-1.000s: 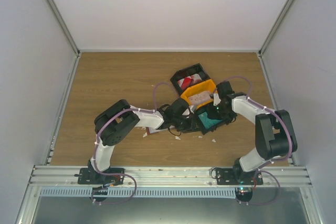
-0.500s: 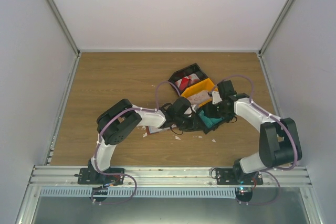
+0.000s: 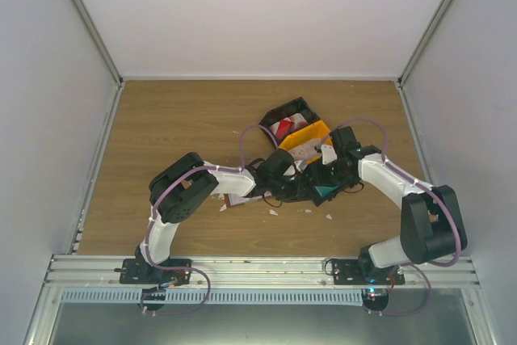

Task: Put the credit cards into the card holder
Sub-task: Pick up the credit card from the storage box.

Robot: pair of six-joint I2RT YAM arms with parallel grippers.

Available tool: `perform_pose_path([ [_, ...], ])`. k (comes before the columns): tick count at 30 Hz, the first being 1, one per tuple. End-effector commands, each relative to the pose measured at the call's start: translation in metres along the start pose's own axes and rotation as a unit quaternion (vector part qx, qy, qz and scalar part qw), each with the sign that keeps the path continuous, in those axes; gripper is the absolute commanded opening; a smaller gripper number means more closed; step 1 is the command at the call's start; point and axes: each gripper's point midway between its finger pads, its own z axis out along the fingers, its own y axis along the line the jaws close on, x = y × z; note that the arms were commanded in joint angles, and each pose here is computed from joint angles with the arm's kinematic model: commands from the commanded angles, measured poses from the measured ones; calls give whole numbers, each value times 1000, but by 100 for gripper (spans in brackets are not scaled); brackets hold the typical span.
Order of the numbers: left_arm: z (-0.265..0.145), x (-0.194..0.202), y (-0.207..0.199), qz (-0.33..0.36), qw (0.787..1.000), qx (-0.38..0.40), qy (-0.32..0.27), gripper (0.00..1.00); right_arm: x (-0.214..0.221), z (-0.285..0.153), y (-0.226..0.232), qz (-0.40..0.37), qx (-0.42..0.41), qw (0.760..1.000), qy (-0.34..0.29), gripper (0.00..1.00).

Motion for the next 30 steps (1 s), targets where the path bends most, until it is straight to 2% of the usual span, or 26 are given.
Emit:
perform_pose_path([
  [1,-2,-6,1,14,1000,-14,-23,24,14,5,2,5,-8,1000,22,24],
  [5,-12,-8,-2,19,999,-18,-40,25,15,8,7,8,-23,999,24,20],
  [9,-21,-10,-1,19,998,-27,-55,25,15,10,8,8,-26,999,25,19],
  [18,-38,-14,0,24,995,-51,-88,26,16,21,-1,-14,6,999,34,35],
  [30,-42,-17,2,24,993,-60,-95,26,12,17,22,-43,-15,998,39,35],
])
